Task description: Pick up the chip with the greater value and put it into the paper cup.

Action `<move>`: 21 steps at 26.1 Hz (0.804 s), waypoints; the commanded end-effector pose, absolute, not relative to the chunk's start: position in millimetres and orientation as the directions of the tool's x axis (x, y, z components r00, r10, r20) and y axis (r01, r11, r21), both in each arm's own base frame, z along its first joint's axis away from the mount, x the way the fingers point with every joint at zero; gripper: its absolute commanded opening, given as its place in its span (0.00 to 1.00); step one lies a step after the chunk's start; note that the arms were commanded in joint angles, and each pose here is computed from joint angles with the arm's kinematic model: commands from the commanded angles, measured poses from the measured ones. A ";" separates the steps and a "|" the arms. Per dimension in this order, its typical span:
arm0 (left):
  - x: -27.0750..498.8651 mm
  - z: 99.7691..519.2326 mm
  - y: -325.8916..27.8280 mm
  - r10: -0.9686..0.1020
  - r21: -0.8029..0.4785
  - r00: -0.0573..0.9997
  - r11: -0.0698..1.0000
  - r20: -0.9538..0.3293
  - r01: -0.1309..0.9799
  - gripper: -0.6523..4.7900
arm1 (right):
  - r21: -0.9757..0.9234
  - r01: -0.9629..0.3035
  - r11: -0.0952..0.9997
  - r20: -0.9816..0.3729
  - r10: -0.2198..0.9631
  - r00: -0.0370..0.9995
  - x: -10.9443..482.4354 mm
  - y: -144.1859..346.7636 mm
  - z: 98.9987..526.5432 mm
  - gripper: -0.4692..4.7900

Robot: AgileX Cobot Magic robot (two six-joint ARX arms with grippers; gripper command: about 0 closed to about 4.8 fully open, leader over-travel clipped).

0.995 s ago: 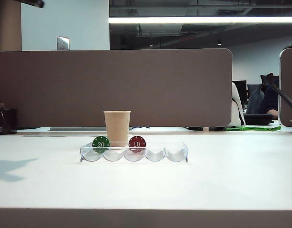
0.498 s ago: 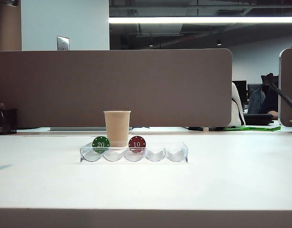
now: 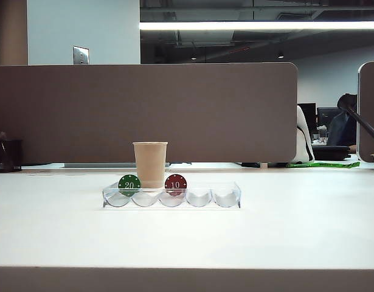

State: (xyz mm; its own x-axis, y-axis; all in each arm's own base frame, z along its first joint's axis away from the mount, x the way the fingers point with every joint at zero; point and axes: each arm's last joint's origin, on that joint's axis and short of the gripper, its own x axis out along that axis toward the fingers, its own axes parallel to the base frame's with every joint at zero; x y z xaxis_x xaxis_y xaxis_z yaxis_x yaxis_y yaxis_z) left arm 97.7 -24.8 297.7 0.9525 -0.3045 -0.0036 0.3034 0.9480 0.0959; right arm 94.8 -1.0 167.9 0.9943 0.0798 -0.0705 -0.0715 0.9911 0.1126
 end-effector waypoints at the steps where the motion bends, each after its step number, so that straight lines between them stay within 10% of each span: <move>1: 90.0 291.6 -23.1 -0.303 0.099 0.953 0.949 0.028 0.299 0.11 | 0.112 -0.062 0.992 -0.026 0.066 0.997 96.7 -1.6 166.1 0.08; 21: 64.2 235.4 -16.2 -0.270 0.086 0.962 0.958 -0.037 0.273 0.11 | 0.122 -0.021 0.992 0.086 0.011 0.996 97.3 -3.1 173.4 0.08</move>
